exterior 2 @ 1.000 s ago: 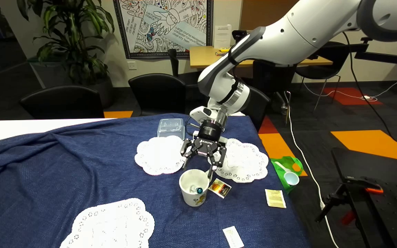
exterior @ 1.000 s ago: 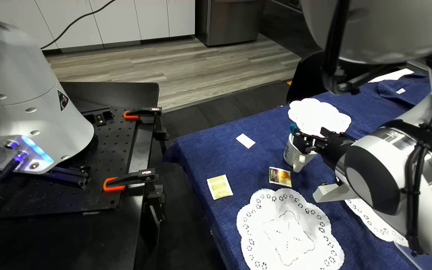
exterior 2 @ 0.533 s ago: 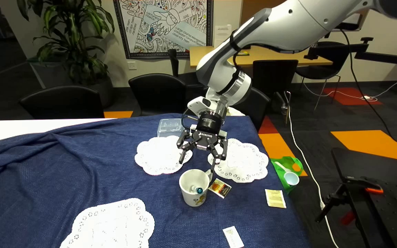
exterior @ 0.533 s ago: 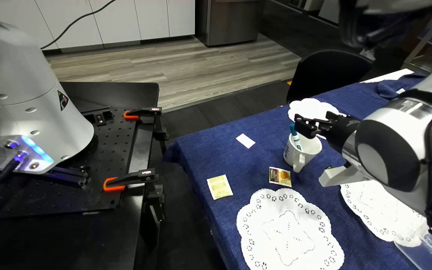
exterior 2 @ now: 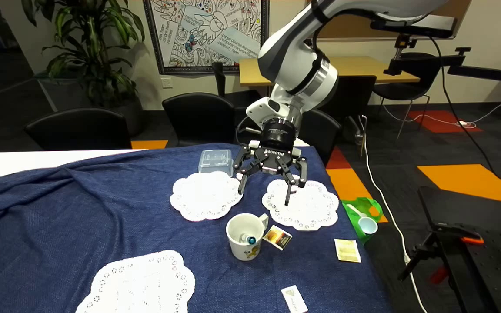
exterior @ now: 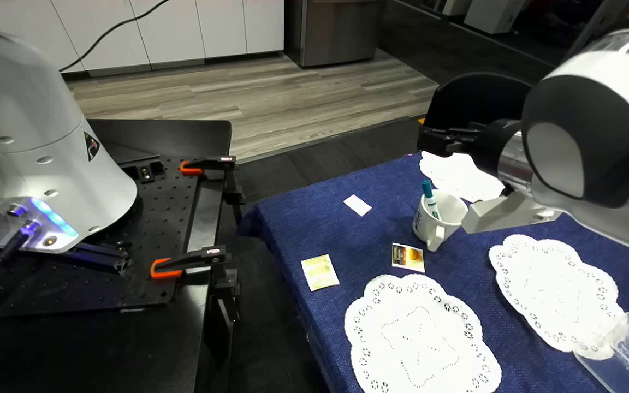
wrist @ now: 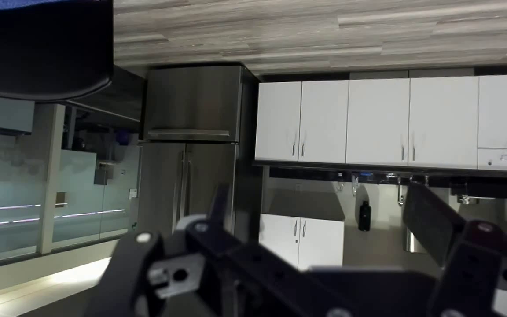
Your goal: Put the green marker in the mug
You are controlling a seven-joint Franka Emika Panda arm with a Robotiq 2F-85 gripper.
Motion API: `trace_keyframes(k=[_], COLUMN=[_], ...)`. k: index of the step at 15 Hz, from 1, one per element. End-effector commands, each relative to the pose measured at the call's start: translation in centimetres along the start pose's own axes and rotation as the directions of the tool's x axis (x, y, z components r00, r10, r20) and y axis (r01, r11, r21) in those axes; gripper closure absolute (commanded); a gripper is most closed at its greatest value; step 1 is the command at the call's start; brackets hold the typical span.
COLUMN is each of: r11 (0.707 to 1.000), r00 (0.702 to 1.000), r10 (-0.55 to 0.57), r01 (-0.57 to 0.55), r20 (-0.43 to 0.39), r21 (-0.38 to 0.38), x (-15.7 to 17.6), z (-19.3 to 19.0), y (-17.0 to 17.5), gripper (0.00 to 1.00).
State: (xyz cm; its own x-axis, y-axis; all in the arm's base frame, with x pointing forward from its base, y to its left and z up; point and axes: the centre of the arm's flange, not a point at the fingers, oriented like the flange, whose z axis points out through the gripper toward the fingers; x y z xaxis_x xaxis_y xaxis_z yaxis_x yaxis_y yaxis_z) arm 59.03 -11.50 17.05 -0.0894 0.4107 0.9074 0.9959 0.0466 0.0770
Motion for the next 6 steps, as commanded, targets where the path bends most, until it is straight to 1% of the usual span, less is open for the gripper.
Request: trace_keyframes(k=[1, 2, 6], r11=[1.000, 1.000, 1.000], r00=[1.000, 1.000, 1.000], r10=[0.003, 0.001, 0.005], r01=[-0.003, -0.001, -0.005], r20=[0.029, 0.010, 0.015], r21=[-0.001, 0.000, 0.002], x=[3.3, 1.1, 1.9], z=[-0.5, -0.4, -0.6], y=[-2.4, -0.7, -1.4], gripper=[0.00, 0.00, 0.00])
